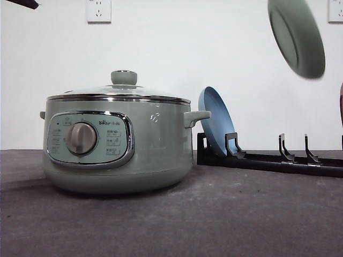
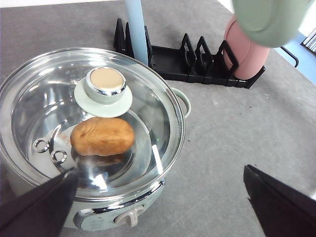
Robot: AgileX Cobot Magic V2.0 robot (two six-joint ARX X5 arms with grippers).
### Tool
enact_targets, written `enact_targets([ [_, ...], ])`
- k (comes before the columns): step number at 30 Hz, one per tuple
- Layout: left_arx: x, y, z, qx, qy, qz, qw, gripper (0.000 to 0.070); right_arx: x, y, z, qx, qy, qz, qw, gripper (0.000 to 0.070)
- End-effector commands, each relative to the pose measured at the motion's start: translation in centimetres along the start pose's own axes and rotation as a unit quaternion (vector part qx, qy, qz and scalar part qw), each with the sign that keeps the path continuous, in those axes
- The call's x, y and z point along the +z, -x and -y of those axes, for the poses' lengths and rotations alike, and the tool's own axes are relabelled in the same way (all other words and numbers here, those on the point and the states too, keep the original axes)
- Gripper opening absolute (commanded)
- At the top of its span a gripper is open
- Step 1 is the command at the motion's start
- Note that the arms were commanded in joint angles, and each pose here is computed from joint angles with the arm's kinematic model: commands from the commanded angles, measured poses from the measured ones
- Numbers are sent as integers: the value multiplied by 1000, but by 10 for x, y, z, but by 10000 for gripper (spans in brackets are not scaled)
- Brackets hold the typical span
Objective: Transfer potato from steamer to green plate
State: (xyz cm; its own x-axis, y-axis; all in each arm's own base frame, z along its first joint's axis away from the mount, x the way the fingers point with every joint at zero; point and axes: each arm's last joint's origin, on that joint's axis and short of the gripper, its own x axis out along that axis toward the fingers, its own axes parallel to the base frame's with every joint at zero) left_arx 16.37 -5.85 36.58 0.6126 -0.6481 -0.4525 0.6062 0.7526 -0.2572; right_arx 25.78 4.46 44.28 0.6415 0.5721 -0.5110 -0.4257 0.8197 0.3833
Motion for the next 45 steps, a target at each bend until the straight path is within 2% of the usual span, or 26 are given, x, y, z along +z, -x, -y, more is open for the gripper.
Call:
enact_targets([
  [1, 6, 1, 2, -7, -12, 8, 1000, 675, 0, 11, -16, 3, 51, 9, 999, 5],
  [8, 6, 1, 2, -6, -12, 8, 1000, 675, -34, 36, -65, -17, 123, -45, 991, 5],
  [12, 6, 1, 2, -7, -12, 8, 1000, 675, -57, 40, -82, 14, 148, -70, 986, 5],
  [14, 6, 1, 2, -6, -12, 8, 1000, 676, -71, 37, -87, 11, 152, -86, 985, 5],
  [22, 6, 1, 2, -6, -11, 8, 1000, 675, -140, 5, -85, -59, 143, -162, 975, 5],
  [29, 6, 1, 2, -6, -11, 8, 1000, 676, -197, -42, -86, -72, 144, -213, 964, 5],
  [36, 6, 1, 2, -6, -11, 8, 1000, 675, -237, -72, -93, -112, 183, -259, 942, 5],
  [40, 6, 1, 2, -6, -11, 8, 1000, 675, -250, -88, -96, -129, 202, -287, 927, 5],
  [45, 6, 1, 2, -7, -11, 7, 1000, 675, -261, -110, -100, -142, 217, -308, 915, 5],
])
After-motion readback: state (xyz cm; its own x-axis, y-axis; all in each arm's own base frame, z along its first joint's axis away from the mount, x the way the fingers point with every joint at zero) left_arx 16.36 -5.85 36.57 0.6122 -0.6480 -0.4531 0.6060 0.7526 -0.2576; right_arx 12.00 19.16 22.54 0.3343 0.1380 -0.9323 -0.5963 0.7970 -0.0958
